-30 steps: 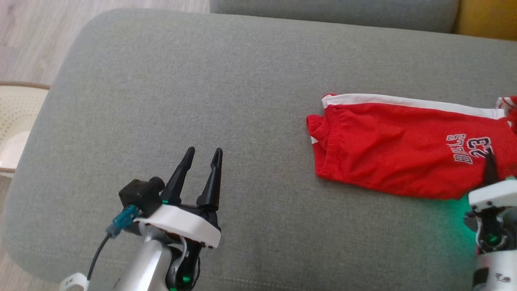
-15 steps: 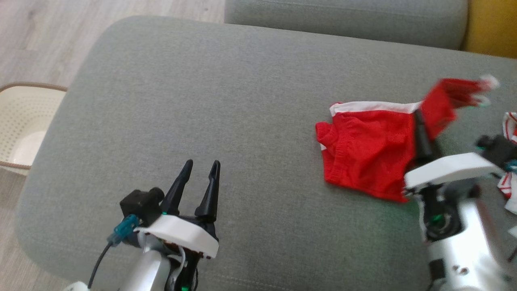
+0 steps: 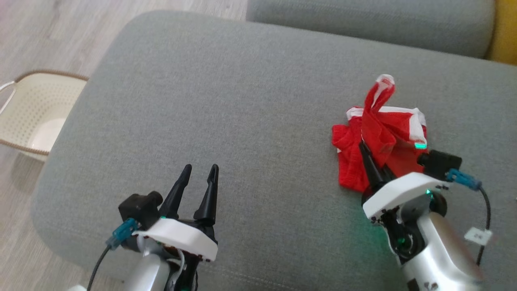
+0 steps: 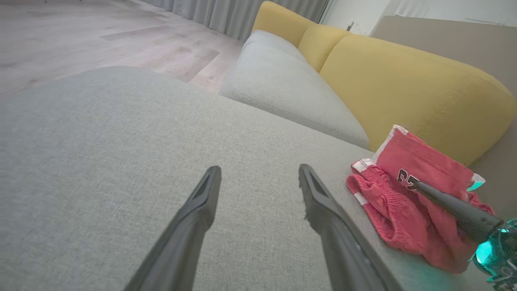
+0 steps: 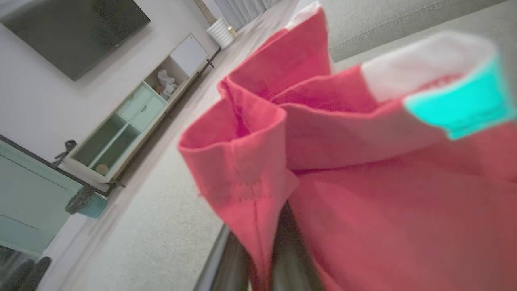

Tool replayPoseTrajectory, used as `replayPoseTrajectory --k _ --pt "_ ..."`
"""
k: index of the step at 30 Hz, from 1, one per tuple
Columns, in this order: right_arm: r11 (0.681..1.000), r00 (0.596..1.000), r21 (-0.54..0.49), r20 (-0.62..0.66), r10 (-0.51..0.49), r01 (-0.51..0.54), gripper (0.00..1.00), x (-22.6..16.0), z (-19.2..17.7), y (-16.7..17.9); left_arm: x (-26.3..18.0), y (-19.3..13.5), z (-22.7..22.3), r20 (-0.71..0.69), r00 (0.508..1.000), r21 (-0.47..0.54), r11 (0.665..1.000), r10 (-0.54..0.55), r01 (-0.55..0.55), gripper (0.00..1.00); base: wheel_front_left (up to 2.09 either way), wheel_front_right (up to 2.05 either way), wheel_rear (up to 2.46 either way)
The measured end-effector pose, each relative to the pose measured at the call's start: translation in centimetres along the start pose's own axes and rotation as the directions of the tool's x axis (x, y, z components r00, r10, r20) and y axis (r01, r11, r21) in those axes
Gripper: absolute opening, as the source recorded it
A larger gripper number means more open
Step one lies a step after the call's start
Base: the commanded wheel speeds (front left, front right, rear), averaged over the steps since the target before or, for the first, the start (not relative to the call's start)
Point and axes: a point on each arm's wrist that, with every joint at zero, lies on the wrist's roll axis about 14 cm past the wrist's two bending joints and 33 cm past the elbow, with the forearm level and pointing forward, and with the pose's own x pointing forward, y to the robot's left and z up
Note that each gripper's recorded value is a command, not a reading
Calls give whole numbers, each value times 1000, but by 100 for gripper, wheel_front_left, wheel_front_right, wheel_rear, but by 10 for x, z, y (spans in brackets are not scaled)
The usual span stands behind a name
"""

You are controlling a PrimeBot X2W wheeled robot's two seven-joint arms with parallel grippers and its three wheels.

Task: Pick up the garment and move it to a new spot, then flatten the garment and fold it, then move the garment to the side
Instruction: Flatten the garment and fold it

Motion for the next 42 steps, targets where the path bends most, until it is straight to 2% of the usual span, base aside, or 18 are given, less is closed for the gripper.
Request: replayPoseTrajectory --k 1,2,3,4,7,10,18,25,30,36,38,42 --pt "1000 1000 -29 -11 -4 4 0 3 -1 -3 0 2 0 -2 1000 -1 1000 8 -8 100 0 0 0" --pt "998 1000 -57 -13 -7 7 20 6 0 -6 0 3 -1 -4 1000 -4 1000 14 -14 100 0 0 0" --pt "996 1000 -88 -14 -8 7 95 9 1 -8 0 4 -2 -6 1000 -7 1000 19 -19 100 0 0 0" --pt "993 1000 -115 -19 -10 8 100 12 2 -9 0 5 -3 -9 1000 -7 1000 23 -23 100 0 0 0" --pt "984 999 -179 -38 0 -7 100 21 1 -8 1 7 -5 -16 999 -13 999 33 -34 100 0 0 0" --pt "979 998 -201 -63 10 -23 100 24 -5 -5 2 7 -5 -17 999 -19 999 37 -37 100 0 0 0" --pt "940 976 -328 -215 23 -94 100 22 -42 -4 6 6 -4 -17 999 -15 999 31 -31 100 0 0 0" --pt "930 972 -345 -231 47 -127 100 22 -42 -1 9 3 -6 -21 999 -15 1000 24 -24 100 0 0 0" --pt "940 983 -315 -161 86 -134 100 17 -24 8 10 0 -5 -18 1000 -15 1000 13 -14 100 0 0 0" --pt "943 995 -320 -20 95 -96 100 3 19 8 13 -5 4 11 1000 1 1000 -15 15 100 0 0 0" --pt "940 995 -334 48 86 -65 100 -4 40 2 16 -10 8 23 999 4 1000 -31 31 100 0 0 0" --pt "922 976 -382 218 21 65 100 -31 86 -28 20 -23 17 51 995 5 997 -80 79 100 0 0 0"
